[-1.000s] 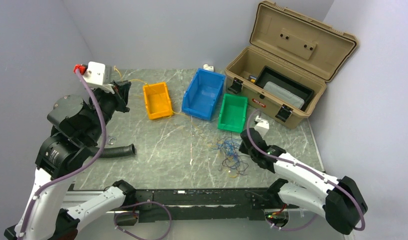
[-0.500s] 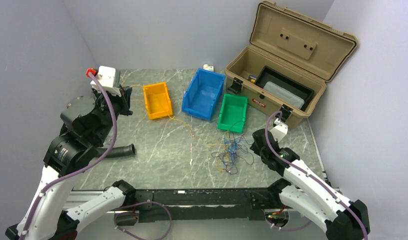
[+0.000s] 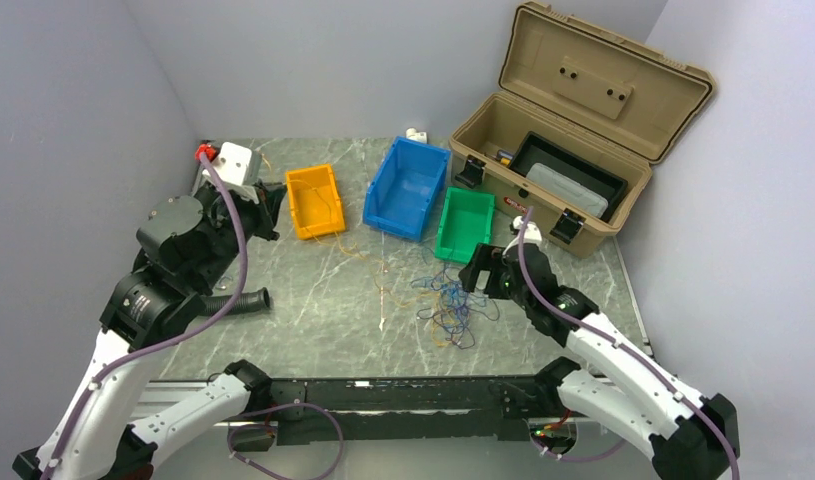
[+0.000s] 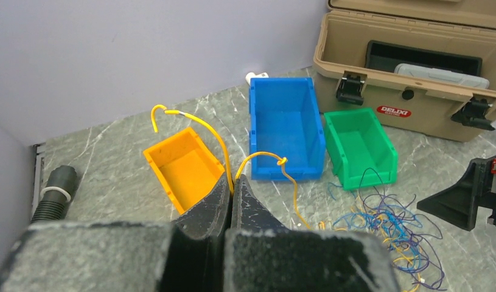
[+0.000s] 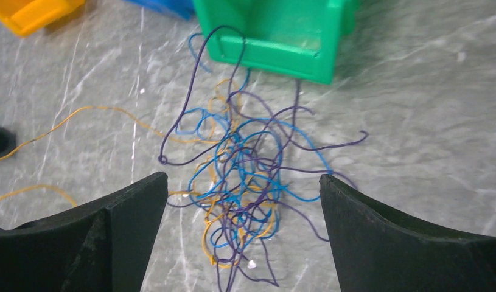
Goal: Untangle the cables
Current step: Untie the cable.
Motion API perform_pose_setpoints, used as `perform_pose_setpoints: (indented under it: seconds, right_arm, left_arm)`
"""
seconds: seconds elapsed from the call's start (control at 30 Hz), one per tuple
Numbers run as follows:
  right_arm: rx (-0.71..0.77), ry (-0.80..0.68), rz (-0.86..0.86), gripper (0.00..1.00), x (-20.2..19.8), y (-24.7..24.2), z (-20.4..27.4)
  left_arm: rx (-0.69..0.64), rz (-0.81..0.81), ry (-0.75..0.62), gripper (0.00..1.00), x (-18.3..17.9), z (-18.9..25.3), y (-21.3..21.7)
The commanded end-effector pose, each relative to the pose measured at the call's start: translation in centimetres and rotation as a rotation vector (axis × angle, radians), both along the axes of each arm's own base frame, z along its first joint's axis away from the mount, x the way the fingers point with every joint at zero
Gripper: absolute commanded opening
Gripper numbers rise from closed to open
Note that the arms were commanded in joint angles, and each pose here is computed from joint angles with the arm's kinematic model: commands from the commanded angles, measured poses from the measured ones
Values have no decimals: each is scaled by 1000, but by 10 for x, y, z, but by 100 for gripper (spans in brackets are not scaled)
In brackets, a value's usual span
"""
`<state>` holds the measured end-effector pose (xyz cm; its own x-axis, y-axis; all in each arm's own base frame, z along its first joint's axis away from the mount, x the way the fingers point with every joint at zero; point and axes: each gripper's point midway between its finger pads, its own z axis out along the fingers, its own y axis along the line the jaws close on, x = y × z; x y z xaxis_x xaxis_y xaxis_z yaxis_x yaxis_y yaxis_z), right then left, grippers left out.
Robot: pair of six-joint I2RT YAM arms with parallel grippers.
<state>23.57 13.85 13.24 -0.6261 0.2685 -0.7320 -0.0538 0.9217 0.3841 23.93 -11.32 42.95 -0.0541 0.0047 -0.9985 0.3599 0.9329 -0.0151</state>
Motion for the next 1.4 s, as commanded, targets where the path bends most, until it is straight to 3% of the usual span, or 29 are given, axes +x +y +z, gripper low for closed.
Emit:
perform_pose_setpoints:
  seconds: [0.0, 0.3, 0.57, 0.9, 1.2, 1.37]
  right_arm:
    - [72, -17, 103, 99, 2, 35, 11]
    - [-9, 12, 157, 100, -2, 75, 4]
    - [-56, 194, -134, 100, 9, 59, -29]
    - [-47, 310, -288, 98, -6, 50, -76]
    - [-88, 392, -397, 75, -13, 14, -109]
    - [-104, 385, -538, 34, -11, -29, -103]
  left_arm:
    - [-33, -12, -22, 0, -2, 4, -2]
    - [5, 21, 57, 0, 4, -29, 0]
    - [31, 61, 105, 0, 9, -42, 4]
    - [42, 77, 114, 0, 10, -46, 7]
    - [99, 279, 98, 0, 9, -40, 49]
    - [115, 355, 83, 0, 6, -36, 67]
